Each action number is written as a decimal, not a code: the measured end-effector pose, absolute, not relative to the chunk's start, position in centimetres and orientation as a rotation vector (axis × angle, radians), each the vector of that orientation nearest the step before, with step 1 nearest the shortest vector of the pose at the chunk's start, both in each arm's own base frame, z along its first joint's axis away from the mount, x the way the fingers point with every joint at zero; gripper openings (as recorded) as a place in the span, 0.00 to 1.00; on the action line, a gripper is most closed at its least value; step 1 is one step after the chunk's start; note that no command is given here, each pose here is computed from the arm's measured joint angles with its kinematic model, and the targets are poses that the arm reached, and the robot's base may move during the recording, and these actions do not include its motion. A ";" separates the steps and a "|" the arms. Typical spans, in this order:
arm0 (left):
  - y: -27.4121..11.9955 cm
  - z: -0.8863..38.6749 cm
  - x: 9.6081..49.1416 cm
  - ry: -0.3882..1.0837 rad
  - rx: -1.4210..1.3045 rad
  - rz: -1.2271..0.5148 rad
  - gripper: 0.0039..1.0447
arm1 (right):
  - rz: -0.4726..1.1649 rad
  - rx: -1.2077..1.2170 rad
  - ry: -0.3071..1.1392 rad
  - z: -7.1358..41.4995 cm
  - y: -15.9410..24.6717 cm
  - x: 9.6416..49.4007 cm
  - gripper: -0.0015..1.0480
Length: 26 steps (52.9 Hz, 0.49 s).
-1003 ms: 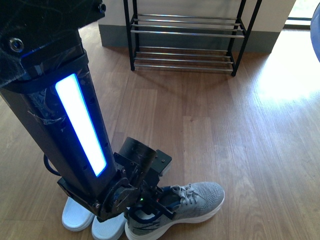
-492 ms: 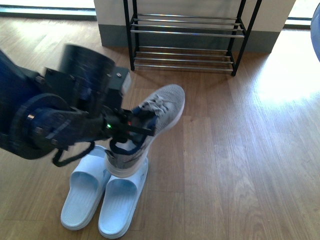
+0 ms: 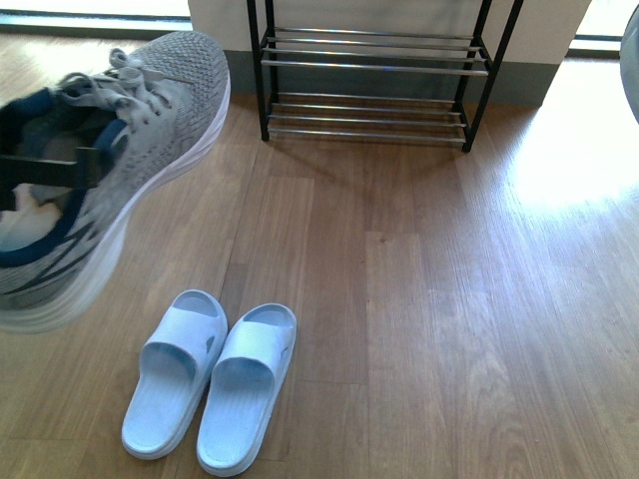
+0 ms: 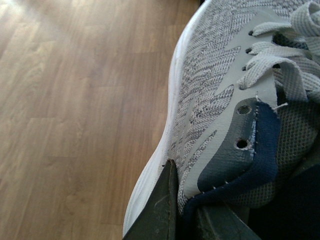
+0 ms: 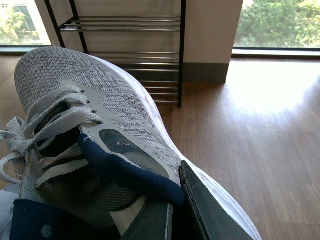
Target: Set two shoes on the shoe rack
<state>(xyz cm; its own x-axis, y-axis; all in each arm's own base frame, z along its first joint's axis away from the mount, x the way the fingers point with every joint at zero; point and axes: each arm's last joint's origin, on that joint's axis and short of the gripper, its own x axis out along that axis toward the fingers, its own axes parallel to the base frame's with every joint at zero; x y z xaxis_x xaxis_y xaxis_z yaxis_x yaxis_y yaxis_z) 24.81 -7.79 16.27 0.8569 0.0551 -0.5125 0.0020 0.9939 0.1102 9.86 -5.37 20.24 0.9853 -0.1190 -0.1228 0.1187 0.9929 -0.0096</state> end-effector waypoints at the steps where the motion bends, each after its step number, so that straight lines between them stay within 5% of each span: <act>1: -7.7 16.5 24.1 0.535 0.109 0.040 0.02 | -0.119 -0.002 0.124 20.2 -5.4 9.9 0.01; 26: -4.8 19.3 11.3 0.341 0.128 0.332 0.02 | -0.119 -0.002 0.124 20.2 -5.4 9.9 0.01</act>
